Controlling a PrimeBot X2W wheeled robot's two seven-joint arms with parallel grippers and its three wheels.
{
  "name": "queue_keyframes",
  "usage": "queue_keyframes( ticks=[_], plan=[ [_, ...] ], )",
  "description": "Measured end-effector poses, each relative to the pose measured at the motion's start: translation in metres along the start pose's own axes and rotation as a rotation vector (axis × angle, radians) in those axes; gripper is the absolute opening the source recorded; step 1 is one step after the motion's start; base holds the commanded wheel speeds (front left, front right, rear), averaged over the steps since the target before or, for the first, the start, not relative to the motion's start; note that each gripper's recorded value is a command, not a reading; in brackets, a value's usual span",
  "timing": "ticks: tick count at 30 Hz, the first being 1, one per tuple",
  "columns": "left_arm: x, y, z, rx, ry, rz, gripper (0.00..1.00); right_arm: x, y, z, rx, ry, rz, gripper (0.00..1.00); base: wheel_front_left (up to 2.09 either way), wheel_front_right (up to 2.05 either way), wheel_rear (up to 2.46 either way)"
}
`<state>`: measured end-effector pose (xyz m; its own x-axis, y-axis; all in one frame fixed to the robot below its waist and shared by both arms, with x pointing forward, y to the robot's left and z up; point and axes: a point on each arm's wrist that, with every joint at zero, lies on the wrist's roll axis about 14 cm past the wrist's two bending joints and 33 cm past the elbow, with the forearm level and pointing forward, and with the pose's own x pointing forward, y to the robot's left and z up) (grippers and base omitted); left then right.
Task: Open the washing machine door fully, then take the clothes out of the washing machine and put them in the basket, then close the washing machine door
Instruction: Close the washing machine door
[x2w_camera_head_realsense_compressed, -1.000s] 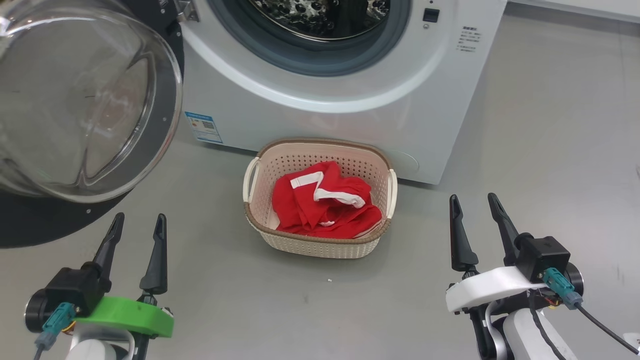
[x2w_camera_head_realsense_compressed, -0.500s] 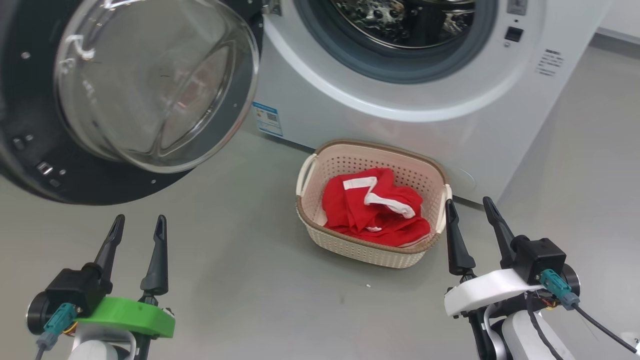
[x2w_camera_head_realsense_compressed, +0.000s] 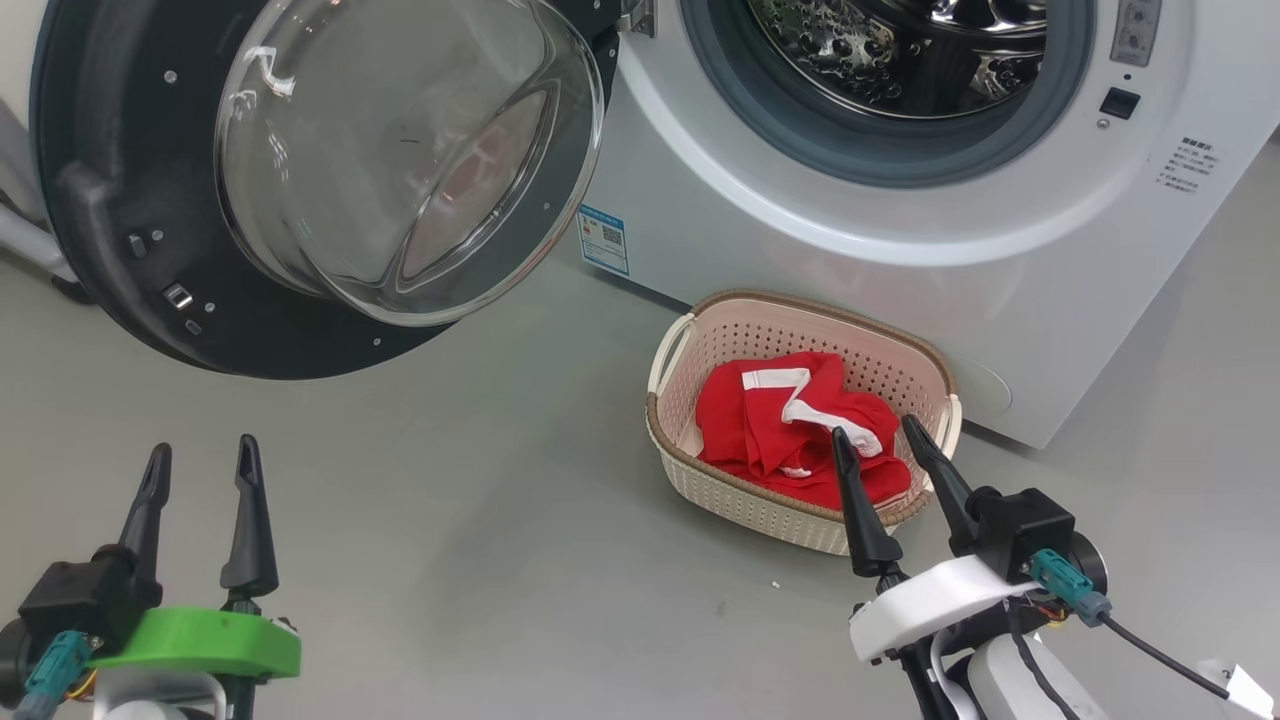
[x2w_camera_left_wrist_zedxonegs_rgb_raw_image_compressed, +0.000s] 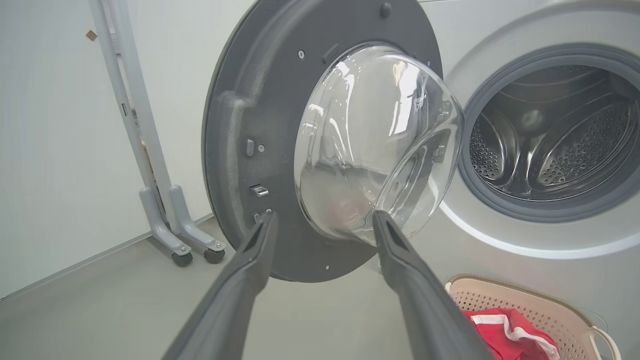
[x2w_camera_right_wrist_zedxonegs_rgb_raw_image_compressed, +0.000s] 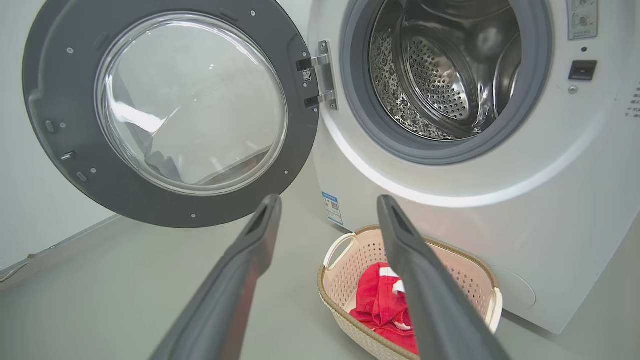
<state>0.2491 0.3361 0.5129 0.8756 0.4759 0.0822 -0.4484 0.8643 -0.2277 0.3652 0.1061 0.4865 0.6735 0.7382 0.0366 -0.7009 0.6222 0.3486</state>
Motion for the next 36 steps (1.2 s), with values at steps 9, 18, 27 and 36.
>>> queue_keyframes(
  ticks=[9, 18, 27, 36],
  plan=[
    [-0.002, 0.006, 0.007, 0.008, -0.021, 0.02, 1.0, 0.005, 0.005, -0.001, 0.002, 0.005, 0.024, 1.0, 0.0, 0.0, 0.0],
    [-0.008, 0.012, 0.005, 0.014, -0.016, 0.036, 1.0, 0.009, 0.01, 0.001, 0.002, 0.004, 0.041, 1.0, 0.0, 0.0, 0.0],
    [-0.01, 0.01, 0.005, 0.016, -0.016, 0.033, 1.0, 0.008, 0.009, -0.001, -0.001, 0.009, 0.037, 1.0, 0.0, 0.0, 0.0],
    [-0.01, 0.009, 0.007, 0.013, -0.023, 0.029, 1.0, 0.008, 0.008, 0.001, -0.003, 0.005, 0.035, 1.0, 0.0, 0.0, 0.0]
  ],
)
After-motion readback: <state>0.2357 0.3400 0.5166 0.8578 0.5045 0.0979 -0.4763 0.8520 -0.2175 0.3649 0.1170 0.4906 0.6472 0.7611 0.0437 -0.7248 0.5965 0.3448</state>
